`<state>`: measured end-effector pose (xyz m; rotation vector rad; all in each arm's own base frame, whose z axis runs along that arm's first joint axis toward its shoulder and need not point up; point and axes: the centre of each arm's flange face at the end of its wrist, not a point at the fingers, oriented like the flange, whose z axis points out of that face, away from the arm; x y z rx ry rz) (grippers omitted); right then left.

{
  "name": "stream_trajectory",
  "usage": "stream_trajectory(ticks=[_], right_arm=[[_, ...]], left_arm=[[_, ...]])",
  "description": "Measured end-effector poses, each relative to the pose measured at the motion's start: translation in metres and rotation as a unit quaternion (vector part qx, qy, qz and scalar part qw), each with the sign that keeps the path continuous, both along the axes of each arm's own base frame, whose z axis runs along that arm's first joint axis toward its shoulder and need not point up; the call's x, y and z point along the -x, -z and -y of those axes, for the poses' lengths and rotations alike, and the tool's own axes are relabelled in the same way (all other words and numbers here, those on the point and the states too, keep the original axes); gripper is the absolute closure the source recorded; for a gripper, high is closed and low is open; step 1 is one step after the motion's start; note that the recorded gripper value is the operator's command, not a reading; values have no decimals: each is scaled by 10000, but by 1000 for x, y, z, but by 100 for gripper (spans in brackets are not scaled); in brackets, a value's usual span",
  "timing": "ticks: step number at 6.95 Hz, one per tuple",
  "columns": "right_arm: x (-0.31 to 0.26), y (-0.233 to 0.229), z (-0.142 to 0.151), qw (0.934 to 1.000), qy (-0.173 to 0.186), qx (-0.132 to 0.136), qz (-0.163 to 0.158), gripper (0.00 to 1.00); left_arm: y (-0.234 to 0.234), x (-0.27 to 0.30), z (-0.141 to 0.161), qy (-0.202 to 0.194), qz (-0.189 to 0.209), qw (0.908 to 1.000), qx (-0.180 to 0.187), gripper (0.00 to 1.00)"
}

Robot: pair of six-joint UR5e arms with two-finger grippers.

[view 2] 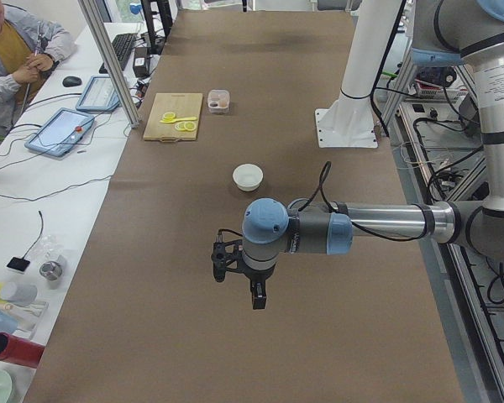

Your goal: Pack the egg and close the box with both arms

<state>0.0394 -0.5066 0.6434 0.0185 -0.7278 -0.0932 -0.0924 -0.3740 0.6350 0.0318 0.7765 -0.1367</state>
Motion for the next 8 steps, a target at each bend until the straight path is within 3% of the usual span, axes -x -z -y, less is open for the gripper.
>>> stream_trajectory(ticks=[8], right_arm=[[17, 5, 5, 9999, 128, -10, -1, 0]], left_arm=[[11, 2, 17, 5, 73, 9999, -156, 2]])
